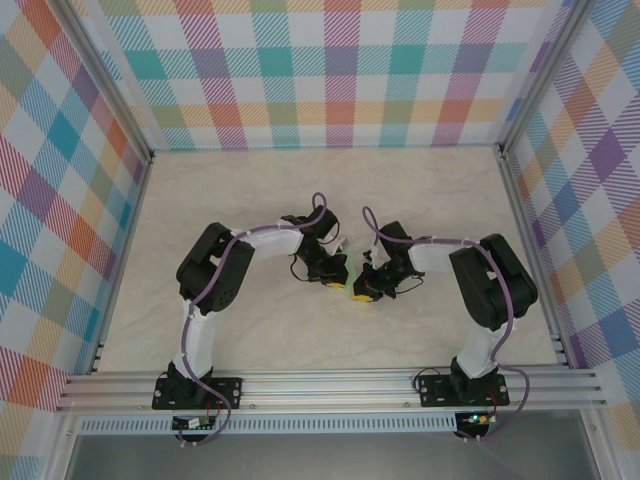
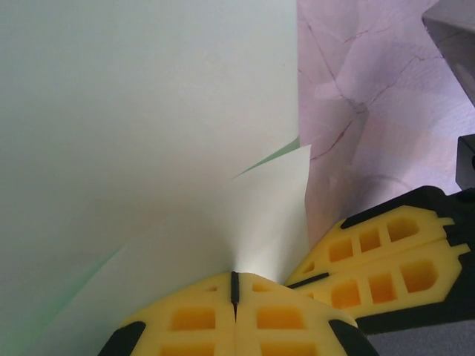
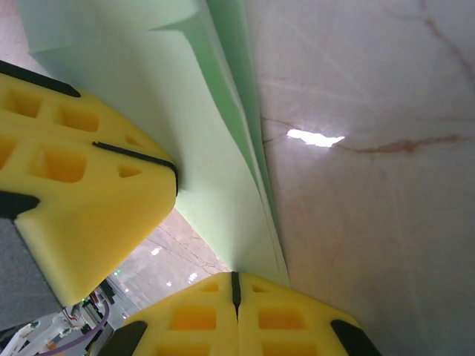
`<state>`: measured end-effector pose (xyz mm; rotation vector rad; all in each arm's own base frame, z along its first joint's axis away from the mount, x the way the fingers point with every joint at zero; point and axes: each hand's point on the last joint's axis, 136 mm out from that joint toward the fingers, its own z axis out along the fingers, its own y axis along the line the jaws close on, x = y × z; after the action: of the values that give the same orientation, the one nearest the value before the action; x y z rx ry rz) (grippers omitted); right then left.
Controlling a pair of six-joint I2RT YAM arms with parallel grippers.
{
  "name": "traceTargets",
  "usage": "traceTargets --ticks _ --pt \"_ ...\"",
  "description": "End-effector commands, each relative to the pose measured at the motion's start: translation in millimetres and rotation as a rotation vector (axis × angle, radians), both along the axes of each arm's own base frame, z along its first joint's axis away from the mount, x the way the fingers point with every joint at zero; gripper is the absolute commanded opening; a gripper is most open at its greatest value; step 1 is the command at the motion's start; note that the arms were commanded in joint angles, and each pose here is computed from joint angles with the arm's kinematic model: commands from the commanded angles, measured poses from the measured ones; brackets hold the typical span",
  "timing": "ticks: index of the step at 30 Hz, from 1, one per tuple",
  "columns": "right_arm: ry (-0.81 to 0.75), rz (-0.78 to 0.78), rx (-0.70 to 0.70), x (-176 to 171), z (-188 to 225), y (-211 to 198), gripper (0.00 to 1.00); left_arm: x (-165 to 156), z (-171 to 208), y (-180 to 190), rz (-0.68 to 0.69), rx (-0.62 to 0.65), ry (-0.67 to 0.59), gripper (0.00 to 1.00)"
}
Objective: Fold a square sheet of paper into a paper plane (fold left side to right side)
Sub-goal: Third fold the triangle at the center of the table.
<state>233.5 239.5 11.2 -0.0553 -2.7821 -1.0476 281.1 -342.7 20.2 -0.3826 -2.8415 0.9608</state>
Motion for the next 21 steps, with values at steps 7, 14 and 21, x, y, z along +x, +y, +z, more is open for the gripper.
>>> traceTargets --ticks 7,14,21 --pt "0.101 -0.024 -0.221 -37.8 -35.8 -42.8 0.0 6.1 -32.7 24.0 0.03 0.115 0.008 0.02" --pt "0.123 -0.053 -0.244 -53.5 -35.9 -61.2 0.0 9.7 -32.3 27.4 0.04 0.113 0.005 0.02" --pt "0.098 -0.069 -0.224 -54.4 -26.0 -69.3 0.0 11.6 -23.6 22.1 0.041 0.076 0.0 0.02"
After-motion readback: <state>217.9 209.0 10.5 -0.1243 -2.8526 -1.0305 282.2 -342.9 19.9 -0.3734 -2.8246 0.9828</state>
